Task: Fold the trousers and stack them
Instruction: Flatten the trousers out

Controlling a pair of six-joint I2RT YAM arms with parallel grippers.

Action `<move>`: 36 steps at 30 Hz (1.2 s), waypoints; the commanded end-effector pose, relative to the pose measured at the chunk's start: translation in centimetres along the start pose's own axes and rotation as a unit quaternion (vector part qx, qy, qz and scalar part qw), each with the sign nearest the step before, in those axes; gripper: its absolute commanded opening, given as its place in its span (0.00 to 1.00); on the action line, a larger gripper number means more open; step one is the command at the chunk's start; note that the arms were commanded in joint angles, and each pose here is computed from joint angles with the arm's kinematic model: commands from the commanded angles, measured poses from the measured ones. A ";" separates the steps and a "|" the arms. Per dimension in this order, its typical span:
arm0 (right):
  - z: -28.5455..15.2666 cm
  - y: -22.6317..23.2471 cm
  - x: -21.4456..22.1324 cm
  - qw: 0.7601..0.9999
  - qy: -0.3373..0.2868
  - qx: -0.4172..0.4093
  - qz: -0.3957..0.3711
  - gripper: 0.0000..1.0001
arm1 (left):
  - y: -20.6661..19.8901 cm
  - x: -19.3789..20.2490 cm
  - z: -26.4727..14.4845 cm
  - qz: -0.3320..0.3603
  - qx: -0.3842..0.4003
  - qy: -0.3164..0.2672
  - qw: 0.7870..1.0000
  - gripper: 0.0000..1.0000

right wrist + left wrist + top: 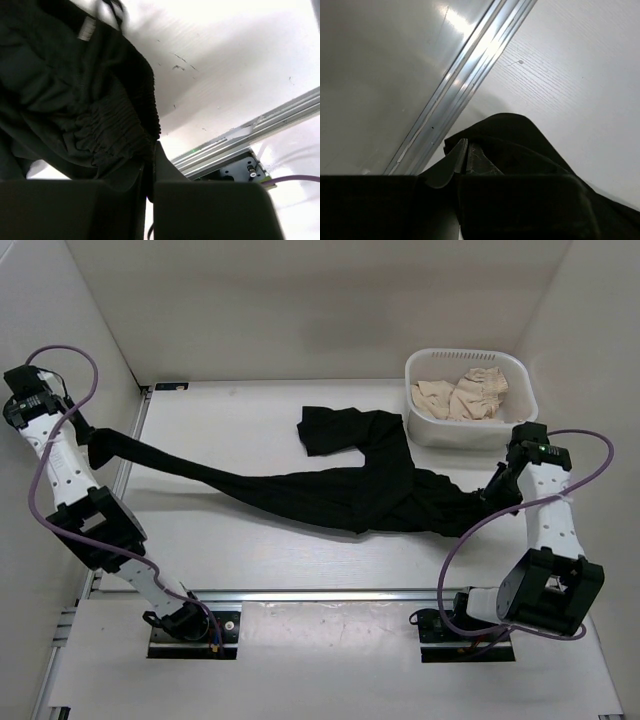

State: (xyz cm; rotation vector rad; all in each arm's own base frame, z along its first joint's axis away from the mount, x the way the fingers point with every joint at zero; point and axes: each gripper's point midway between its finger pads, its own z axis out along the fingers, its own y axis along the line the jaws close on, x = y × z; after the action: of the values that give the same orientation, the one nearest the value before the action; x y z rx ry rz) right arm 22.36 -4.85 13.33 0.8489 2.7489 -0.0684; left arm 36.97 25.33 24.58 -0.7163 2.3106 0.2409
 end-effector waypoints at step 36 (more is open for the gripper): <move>6.2 -2.0 6.1 0.963 0.140 -0.088 0.211 0.50 | 4.5 20.7 3.3 -0.043 -0.059 0.217 0.974 0.88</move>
State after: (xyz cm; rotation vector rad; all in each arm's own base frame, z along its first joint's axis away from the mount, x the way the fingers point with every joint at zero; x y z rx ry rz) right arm 17.24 -3.49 5.25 1.4768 2.7085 0.3930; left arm 22.31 22.80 8.84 -1.0651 2.6404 0.2789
